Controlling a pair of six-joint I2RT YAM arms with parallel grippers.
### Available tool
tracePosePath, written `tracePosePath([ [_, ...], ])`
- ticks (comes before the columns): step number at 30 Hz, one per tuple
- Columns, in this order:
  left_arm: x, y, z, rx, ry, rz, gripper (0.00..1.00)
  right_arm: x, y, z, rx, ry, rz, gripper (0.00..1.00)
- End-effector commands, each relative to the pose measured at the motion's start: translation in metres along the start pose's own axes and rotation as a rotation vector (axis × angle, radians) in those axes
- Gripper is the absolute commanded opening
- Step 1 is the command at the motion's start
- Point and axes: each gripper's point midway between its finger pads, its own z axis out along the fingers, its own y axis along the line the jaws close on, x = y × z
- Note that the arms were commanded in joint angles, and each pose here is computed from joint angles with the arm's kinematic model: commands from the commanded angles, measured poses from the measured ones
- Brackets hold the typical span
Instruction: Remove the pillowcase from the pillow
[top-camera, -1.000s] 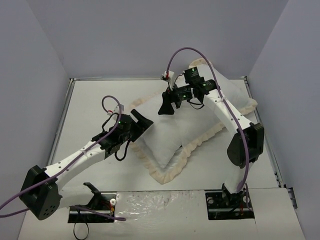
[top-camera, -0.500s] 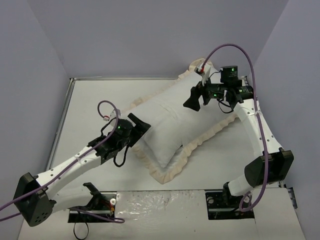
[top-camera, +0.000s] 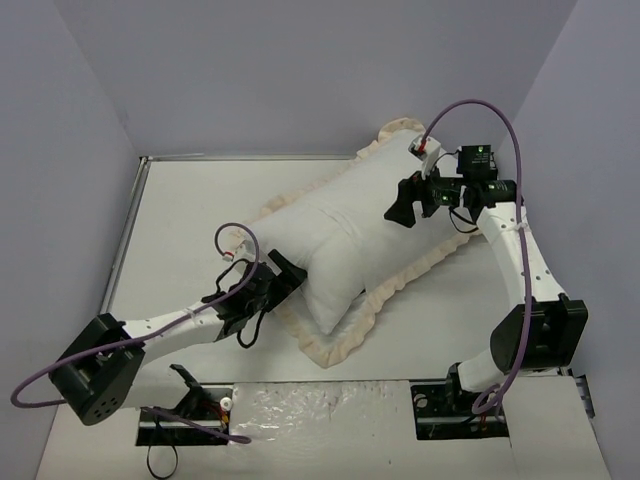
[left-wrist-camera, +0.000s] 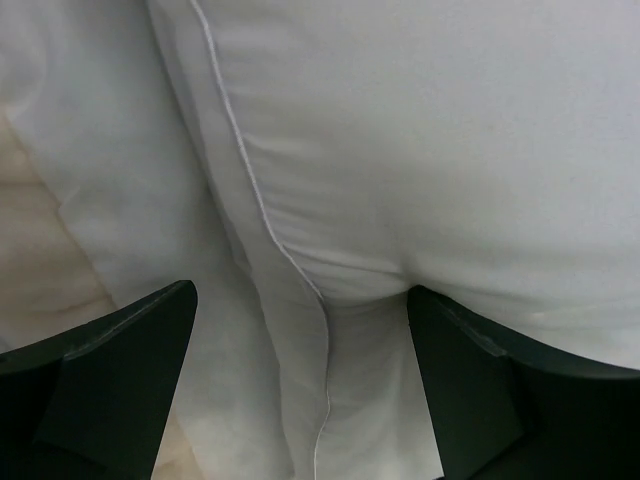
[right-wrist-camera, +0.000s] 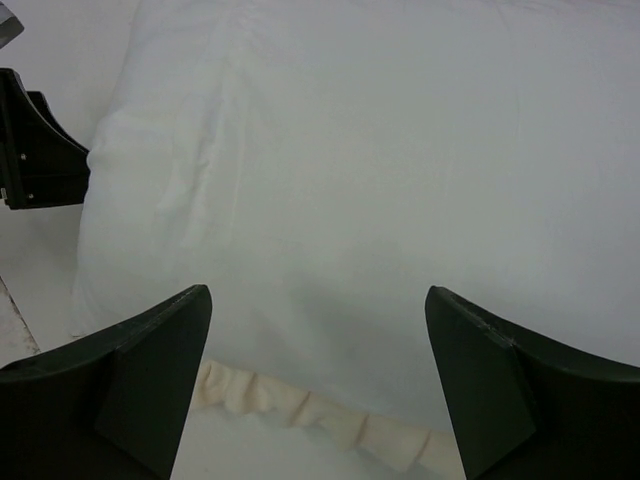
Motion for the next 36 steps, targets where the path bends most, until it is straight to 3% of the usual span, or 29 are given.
tracePosePath([
  [1,-0.023,-0.058,0.004,0.233,-0.088,-0.005,0.86,0.003,0.009,-0.005,-0.006,-0.002,-0.029,0.84],
  [14,-0.033,-0.064,0.018,0.294,-0.173,-0.055,0.90,0.068,0.024,0.025,-0.006,0.175,-0.025,0.83],
  [22,-0.043,-0.064,-0.007,0.289,-0.200,-0.032,0.90,0.089,0.032,0.043,0.010,0.265,-0.041,0.73],
  [29,-0.048,-0.045,-0.021,0.249,-0.227,-0.038,0.91,0.073,0.033,0.047,-0.010,0.237,-0.043,0.67],
  [36,-0.039,-0.035,-0.013,0.242,-0.201,-0.047,0.92,0.016,0.072,0.026,-0.185,0.108,-0.213,0.67],
])
